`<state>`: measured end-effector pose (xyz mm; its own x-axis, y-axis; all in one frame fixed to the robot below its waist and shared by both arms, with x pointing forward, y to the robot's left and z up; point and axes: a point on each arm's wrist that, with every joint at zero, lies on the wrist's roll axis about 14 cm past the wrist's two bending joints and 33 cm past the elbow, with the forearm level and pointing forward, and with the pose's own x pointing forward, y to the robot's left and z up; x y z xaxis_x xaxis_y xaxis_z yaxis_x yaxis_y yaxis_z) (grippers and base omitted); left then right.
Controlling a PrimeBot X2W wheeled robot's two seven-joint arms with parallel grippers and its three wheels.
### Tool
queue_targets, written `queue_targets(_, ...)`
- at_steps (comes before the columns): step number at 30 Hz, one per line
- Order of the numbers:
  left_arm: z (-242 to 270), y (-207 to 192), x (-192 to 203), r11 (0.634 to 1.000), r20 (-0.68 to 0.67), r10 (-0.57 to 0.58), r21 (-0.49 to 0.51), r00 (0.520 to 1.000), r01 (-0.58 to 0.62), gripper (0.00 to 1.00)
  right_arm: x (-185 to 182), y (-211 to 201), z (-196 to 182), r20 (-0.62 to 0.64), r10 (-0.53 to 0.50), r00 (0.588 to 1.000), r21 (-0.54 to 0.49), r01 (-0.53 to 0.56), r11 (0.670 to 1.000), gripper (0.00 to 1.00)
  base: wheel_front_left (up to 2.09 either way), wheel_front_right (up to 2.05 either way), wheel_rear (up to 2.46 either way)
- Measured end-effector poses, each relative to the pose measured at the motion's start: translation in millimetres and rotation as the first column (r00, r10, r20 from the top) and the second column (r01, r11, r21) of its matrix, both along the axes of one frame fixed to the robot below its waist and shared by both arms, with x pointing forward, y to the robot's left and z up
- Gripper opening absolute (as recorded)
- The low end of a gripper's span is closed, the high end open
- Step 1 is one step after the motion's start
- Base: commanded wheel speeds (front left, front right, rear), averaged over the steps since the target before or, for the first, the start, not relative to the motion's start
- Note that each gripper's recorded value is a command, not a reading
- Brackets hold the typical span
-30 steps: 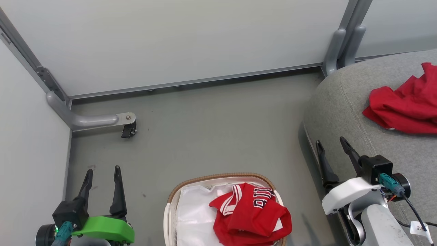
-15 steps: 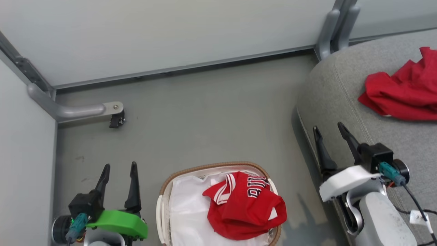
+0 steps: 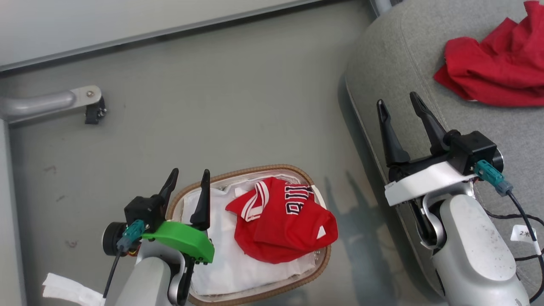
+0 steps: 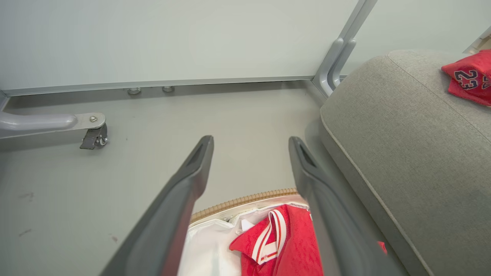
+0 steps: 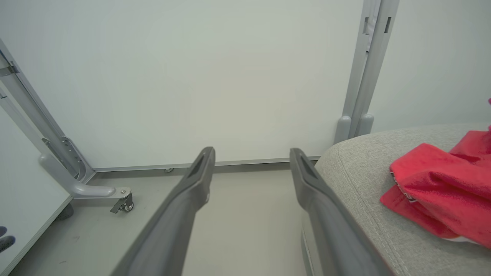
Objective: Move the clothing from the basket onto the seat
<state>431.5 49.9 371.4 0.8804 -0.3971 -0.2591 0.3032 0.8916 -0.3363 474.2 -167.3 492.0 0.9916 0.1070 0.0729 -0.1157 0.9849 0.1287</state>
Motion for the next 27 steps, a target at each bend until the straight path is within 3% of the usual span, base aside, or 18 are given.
queue_targets(6,-42.9,-36.8,0.9,0.994,-0.12,-0.108,-0.029,0.987,0.105,1.0,13.6,-5.8,-8.8,-0.005,-0.007,1.0,0.003,0.007,1.0,1.0,0.0,0.0,0.0)
queue_targets(13,-94.0,-68.5,-6.3,0.974,-0.256,-0.227,-0.052,0.94,0.221,1.0,23.8,-15.5,-23.7,-0.026,-0.023,0.999,0.004,0.024,1.0,1.0,0.0,0.0,0.0)
queue_targets(27,-151.8,-130.4,-44.7,0.892,-0.393,-0.45,-0.144,0.802,0.43,1.0,23.0,-45.2,-67.2,-0.126,-0.092,0.988,-0.043,0.088,0.995,1.0,0.0,0.0,0.0)
